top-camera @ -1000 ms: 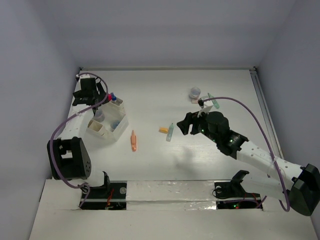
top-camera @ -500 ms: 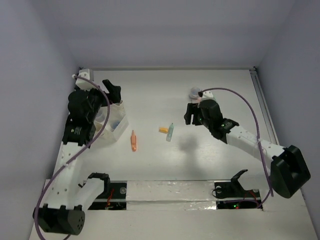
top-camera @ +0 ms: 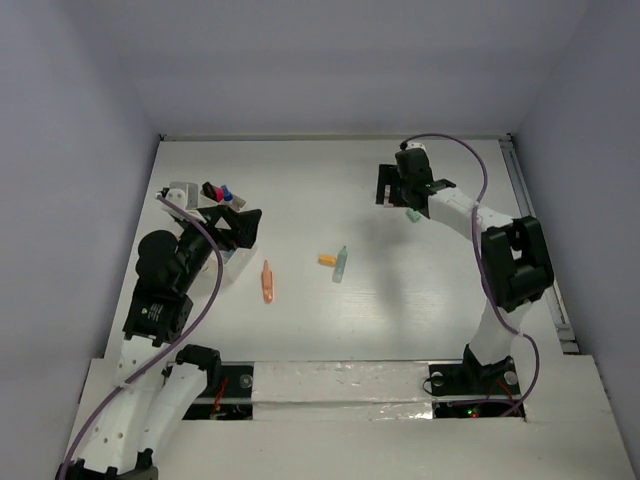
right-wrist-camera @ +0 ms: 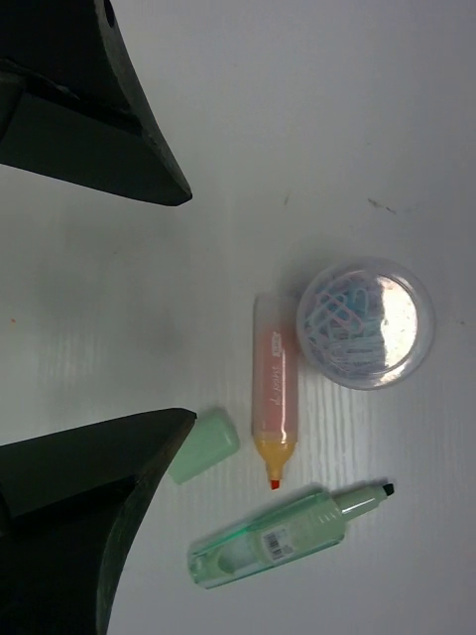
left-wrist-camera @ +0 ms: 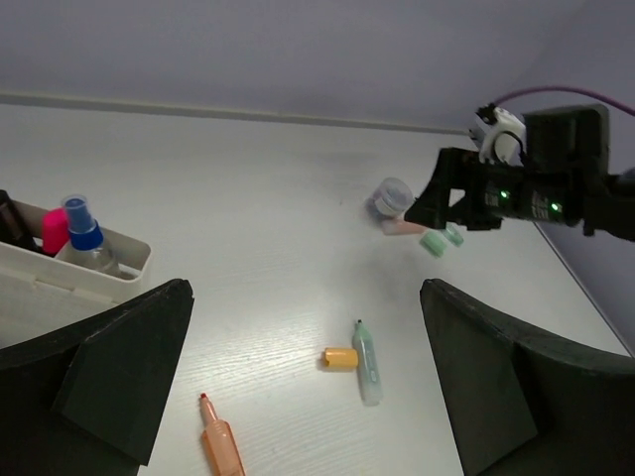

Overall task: Sort the stationery into containers
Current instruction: Pick up the stationery from the center of the board.

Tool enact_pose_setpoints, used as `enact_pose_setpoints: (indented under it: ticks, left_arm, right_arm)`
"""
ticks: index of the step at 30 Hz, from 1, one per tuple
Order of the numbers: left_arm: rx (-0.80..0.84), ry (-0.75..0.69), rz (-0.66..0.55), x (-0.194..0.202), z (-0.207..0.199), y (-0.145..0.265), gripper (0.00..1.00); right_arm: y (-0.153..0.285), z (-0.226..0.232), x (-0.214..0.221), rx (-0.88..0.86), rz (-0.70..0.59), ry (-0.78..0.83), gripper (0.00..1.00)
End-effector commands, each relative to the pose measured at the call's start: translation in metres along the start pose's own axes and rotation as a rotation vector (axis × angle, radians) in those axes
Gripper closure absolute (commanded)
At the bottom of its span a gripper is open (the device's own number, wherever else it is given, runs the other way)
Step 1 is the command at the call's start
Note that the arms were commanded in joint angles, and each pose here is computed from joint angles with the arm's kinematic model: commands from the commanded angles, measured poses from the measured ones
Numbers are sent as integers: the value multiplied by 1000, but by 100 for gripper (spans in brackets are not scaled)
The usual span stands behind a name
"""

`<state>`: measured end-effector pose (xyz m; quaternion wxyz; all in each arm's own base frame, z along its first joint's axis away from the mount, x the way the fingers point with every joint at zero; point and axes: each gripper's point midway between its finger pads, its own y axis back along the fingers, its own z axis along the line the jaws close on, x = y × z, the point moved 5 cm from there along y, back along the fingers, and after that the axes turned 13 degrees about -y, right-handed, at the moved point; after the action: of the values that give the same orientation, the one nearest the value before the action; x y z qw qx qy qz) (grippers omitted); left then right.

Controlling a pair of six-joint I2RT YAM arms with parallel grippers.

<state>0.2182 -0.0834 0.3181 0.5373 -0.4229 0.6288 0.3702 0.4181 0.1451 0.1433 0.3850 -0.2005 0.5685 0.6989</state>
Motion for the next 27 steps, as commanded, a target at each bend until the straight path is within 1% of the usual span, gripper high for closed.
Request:
enact_pose_setpoints:
  ticks: [1,2,3,6,10,18,20,21,24,25,27]
  left_arm:
    - [17,-30,-43,-14,-8,3,1]
    - [27,-30,-39,-14,-11,4,1]
    - [28,-30,-43,-15,-11,4,1]
    - [53,-31,-38,-15,-16,4,1]
    - [48,-37,-35,-15,-16,5,1]
    - [47,-37,-23,-13,-17,3,1]
    - [57,-38,-18,-12,-19,2,1]
    - [58,-39,-15,-11,-19,1,1]
    - [57,-39,-9,-10,-19,0,1]
    - [57,-38,-6,-9,-18,-1,1]
    - [57,-40,-5,-8,-18,-1,1]
  right_arm:
    - [-12,3,-16,17,17,32,10]
    - [-15,9,-26,10,3,32,10]
    - [-25,8,-20,22,26,45,10]
    - [-35,8,-35,57,14,56,11]
    - [-58,4,-34,61,44,63,12]
    - [-80,-1,-39,83,53,68,13]
    - [-83,2,-43,80,41,73,16]
    - [-87,2,-43,80,34,80,20]
    - [-93,2,-48,90,11,88,27]
    - [-94,3,-49,86,10,93,32]
    - [-96,1,-54,83,1,84,36]
